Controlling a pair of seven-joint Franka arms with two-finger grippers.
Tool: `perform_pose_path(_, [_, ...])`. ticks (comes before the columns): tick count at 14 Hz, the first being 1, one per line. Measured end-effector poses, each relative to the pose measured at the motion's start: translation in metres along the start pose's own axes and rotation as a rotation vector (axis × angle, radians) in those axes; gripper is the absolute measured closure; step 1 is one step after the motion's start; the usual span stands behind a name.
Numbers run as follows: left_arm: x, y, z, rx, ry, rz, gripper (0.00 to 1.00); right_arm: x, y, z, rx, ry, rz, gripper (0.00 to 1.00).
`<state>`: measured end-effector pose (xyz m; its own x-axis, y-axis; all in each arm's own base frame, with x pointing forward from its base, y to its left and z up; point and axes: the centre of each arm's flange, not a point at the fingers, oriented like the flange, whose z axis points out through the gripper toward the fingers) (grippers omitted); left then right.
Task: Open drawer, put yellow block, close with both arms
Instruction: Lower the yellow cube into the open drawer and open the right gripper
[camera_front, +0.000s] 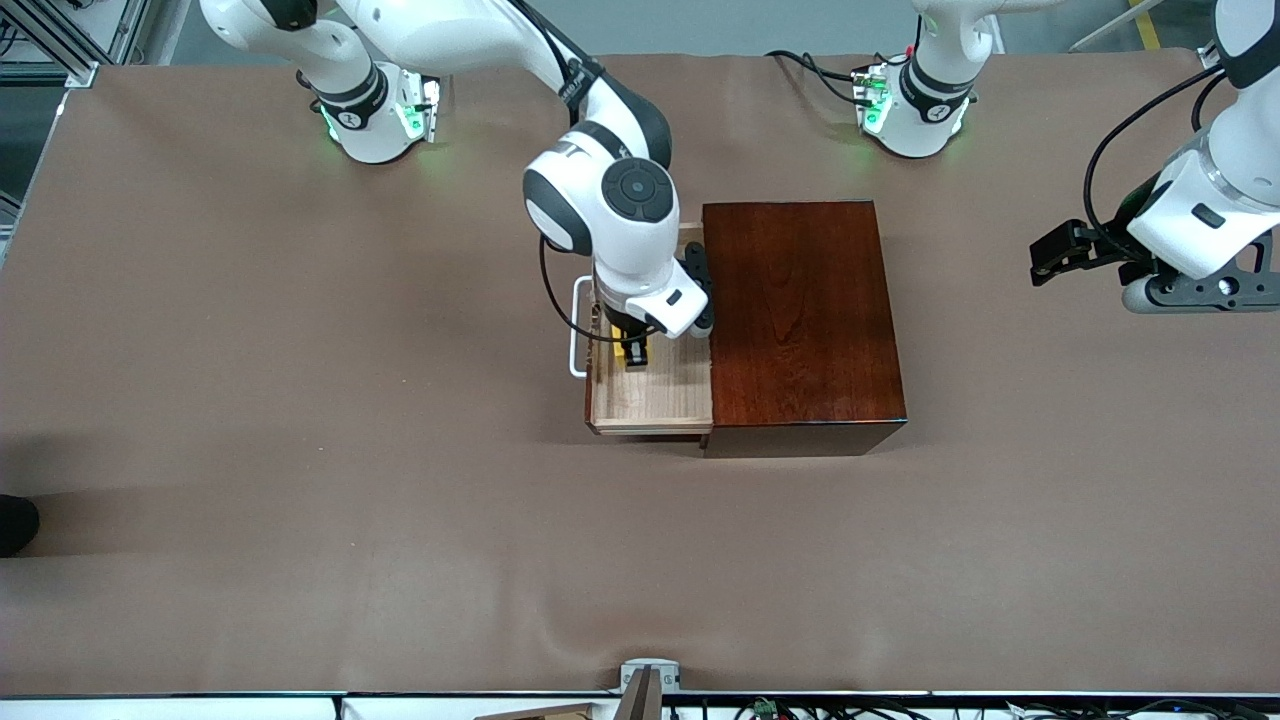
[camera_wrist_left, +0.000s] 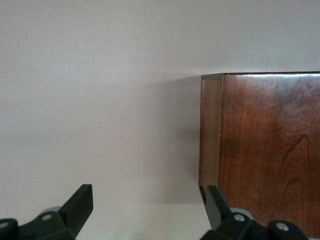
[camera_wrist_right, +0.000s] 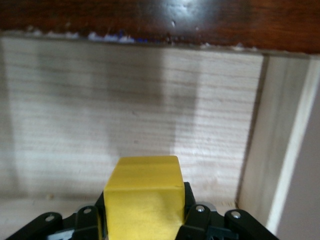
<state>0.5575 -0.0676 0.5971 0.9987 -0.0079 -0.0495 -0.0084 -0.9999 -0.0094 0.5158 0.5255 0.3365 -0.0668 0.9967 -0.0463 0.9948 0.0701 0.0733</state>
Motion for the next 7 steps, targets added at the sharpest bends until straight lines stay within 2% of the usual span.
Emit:
perform_pose_path(5, [0.003,-0.007,0.002,-0.002,0.008,-0.015,0.00,0.034,-0.025,0.020,-0.057,-0.031,0.010,0.44])
perform_pose_path(7, [0.005,-0.016,0.003,-0.003,0.010,-0.043,0.00,0.033,-0.022,0.018,-0.063,-0.031,0.017,0.31])
